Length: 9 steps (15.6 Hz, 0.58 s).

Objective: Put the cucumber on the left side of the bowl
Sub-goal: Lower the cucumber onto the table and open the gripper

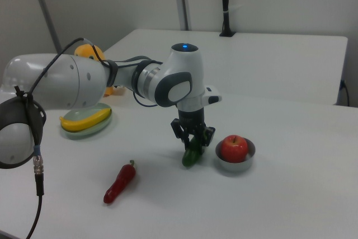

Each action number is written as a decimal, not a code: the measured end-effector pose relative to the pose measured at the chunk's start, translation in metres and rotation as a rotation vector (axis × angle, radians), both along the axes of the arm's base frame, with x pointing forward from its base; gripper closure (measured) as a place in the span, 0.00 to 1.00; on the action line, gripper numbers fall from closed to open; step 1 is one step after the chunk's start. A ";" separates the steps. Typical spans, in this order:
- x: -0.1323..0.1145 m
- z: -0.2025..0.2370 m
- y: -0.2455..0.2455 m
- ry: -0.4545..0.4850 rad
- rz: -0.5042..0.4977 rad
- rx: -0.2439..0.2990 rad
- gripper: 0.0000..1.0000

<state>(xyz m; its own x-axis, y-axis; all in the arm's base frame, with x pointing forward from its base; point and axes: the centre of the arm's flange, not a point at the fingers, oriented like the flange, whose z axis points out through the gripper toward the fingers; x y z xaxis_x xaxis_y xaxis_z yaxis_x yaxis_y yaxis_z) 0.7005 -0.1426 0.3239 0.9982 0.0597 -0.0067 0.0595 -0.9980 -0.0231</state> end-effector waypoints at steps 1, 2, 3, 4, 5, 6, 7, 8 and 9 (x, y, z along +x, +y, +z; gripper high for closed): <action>0.000 0.000 -0.001 0.000 -0.001 0.000 0.49; 0.000 0.000 -0.002 0.000 -0.003 0.000 0.42; 0.000 0.000 -0.003 0.000 -0.004 0.000 0.33; -0.001 0.000 -0.003 0.000 -0.005 0.000 0.23; 0.000 0.000 -0.004 -0.001 -0.005 0.000 0.15; 0.000 0.001 -0.004 -0.003 -0.005 -0.001 0.05; 0.001 0.004 -0.003 -0.008 -0.004 -0.002 0.00; 0.003 0.013 -0.003 -0.025 -0.005 -0.004 0.00; 0.004 0.023 -0.003 -0.038 -0.013 -0.005 0.00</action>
